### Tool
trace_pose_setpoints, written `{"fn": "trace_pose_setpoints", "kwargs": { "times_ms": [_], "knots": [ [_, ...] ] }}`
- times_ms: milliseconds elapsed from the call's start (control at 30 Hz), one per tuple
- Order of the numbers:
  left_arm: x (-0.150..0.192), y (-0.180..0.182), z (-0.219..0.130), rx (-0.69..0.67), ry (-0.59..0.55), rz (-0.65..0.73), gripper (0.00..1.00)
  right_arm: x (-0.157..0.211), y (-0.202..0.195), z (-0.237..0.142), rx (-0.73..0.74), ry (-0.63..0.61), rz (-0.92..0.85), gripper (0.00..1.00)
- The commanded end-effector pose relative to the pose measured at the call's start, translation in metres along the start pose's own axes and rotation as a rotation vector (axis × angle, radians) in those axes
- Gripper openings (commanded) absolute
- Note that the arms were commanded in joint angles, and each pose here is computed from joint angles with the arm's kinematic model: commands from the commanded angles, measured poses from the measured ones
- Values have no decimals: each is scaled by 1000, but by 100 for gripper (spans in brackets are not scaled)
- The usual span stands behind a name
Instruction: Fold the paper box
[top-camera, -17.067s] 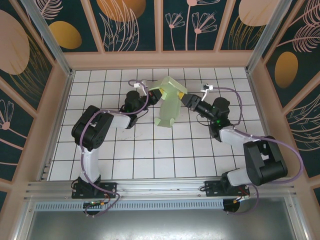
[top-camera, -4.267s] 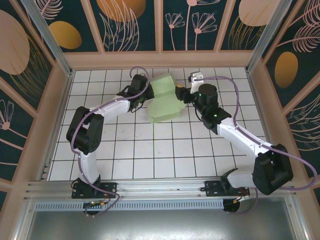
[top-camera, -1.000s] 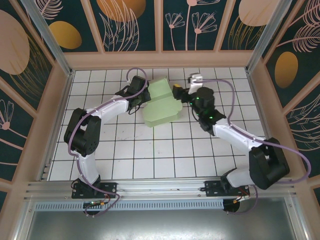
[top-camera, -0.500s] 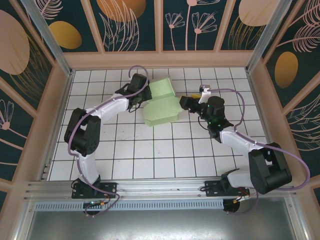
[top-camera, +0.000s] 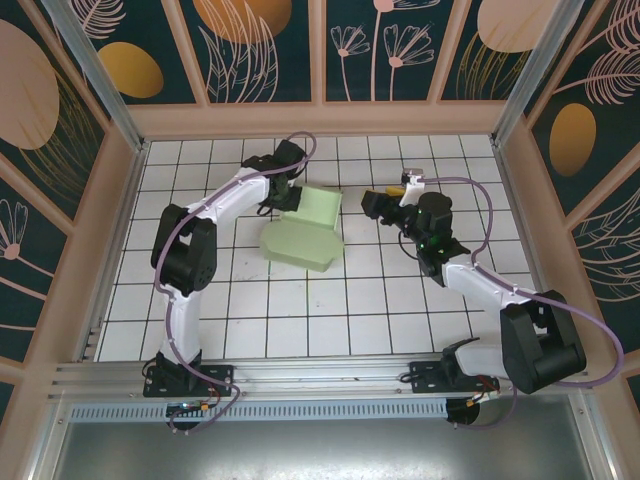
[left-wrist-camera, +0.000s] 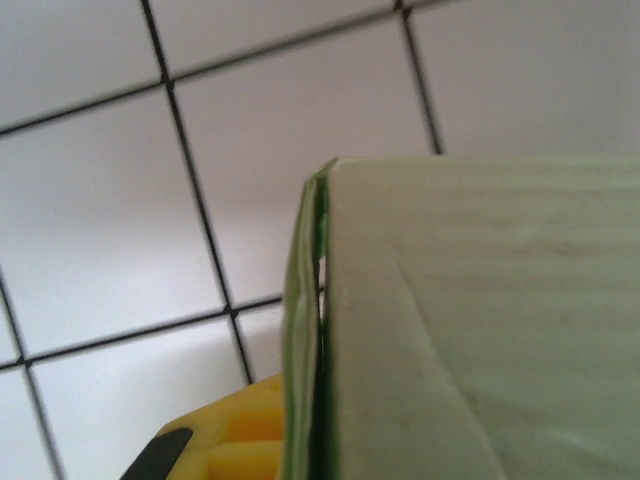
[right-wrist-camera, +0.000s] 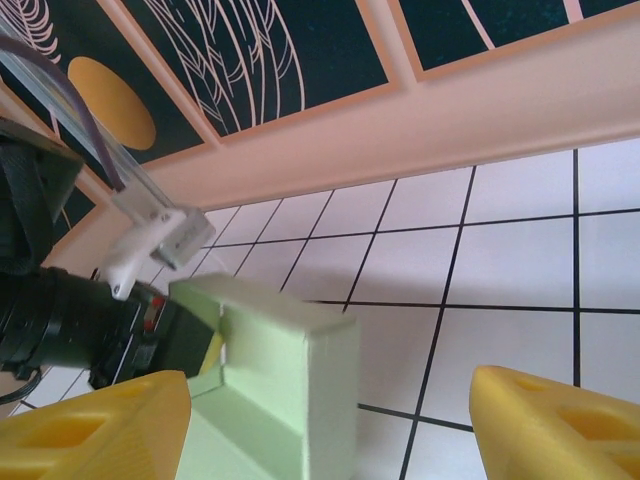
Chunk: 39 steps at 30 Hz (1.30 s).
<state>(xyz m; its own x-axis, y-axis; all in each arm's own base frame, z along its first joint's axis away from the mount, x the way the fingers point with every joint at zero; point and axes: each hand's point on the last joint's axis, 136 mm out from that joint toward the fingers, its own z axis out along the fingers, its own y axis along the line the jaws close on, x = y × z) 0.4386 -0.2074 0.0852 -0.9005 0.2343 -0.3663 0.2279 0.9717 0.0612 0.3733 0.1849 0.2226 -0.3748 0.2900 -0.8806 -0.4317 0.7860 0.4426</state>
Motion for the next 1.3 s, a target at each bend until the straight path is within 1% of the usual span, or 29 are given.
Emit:
{"fn": "trace_pose_setpoints", "kwargs": {
  "times_ms": [0,67,167,233,333,433,500,533,567,667,733,767,1033,1067,1200,1267],
  "knots": [
    [31,23,-9,-92,148,128,0,-8,-1,-2,10,-22,-32,74],
    [42,33,-8,-145,203,152,0,-5,-2,-1,9,-15,-30,74],
    [60,34,-2,-142,286,197,0,-3,-1,1,-1,-10,-30,74],
    [65,33,3,-135,315,220,0,-1,-3,2,4,-8,-28,74],
    [75,25,10,-81,356,259,0,1,-5,4,10,-3,-29,74],
    [77,29,14,-104,375,283,0,5,-7,5,14,3,-22,74],
    [72,36,16,-149,366,286,5,6,-8,6,13,5,-20,74],
    [69,37,17,-160,357,285,9,7,-8,6,13,5,-18,74],
    [67,35,18,-154,354,284,19,7,-8,7,11,5,-18,74],
    [65,34,22,-156,357,283,40,6,-8,7,9,1,-20,73],
    [65,35,24,-164,360,285,45,6,-8,7,10,3,-24,74],
    [65,35,25,-164,361,285,47,5,-7,7,9,1,-28,73],
    [52,32,37,-176,336,253,47,8,-9,8,10,11,-28,74],
    [51,32,40,-182,338,247,46,8,-8,8,9,12,-27,73],
    [52,32,47,-201,348,235,36,9,-7,10,0,17,-25,73],
    [52,29,48,-188,347,236,36,10,-7,11,-4,23,-24,74]
  ]
}}
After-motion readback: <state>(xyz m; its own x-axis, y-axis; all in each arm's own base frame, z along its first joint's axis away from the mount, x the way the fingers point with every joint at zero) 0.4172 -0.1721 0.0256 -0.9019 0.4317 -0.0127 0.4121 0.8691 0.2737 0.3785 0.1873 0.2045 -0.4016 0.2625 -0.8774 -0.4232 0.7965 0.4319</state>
